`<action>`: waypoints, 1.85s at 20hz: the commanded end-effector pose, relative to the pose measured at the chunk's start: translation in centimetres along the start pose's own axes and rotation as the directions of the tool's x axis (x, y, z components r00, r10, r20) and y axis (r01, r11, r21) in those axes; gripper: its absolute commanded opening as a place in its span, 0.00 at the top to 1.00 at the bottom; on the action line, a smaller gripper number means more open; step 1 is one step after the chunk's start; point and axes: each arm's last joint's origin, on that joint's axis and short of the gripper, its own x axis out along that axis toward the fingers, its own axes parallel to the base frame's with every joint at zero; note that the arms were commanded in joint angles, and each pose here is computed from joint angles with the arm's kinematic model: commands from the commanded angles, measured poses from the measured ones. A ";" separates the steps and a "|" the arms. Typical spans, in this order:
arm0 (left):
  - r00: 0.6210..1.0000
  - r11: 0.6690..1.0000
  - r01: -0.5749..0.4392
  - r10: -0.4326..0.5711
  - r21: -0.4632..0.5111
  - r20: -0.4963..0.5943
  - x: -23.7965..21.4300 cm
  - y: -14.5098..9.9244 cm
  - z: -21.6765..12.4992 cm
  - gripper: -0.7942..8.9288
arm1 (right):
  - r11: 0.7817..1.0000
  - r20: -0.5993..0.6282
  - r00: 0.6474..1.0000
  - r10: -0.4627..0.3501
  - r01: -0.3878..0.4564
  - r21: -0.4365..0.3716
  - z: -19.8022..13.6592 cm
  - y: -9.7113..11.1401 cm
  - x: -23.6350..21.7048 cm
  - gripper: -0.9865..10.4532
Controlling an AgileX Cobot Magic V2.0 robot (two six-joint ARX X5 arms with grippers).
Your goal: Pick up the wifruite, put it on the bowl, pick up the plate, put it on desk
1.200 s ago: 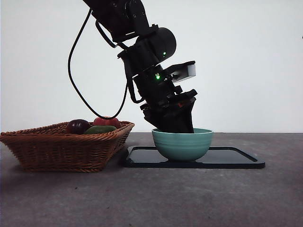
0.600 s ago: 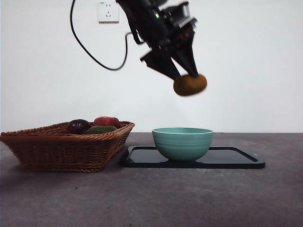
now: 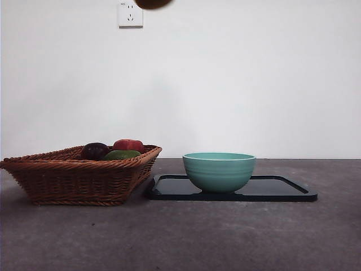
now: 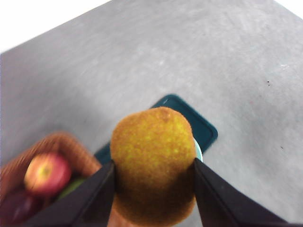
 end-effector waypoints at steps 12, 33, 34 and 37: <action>0.988 0.966 -0.156 0.150 -0.206 -0.044 -4.5 -2.2 -8.9 0.74 | 0.999 0.035 0.999 0.003 -0.002 -0.036 0.5 0.2 -0.2 0.76; 0.860 0.773 -0.507 0.421 -0.381 -0.289 15.7 4.0 -21.7 0.74 | 1.000 0.064 0.998 0.005 -0.004 -0.019 0.8 0.2 -0.2 0.76; 0.860 0.773 -0.506 0.422 -0.382 -0.287 15.7 4.0 -21.7 0.73 | 1.000 0.065 0.998 0.005 -0.004 -0.019 0.8 0.2 -0.2 0.76; 0.860 0.774 -0.506 0.419 -0.380 -0.291 15.7 4.0 -21.7 0.65 | 1.000 0.070 0.998 -0.001 0.002 -0.020 0.8 0.2 -0.2 0.76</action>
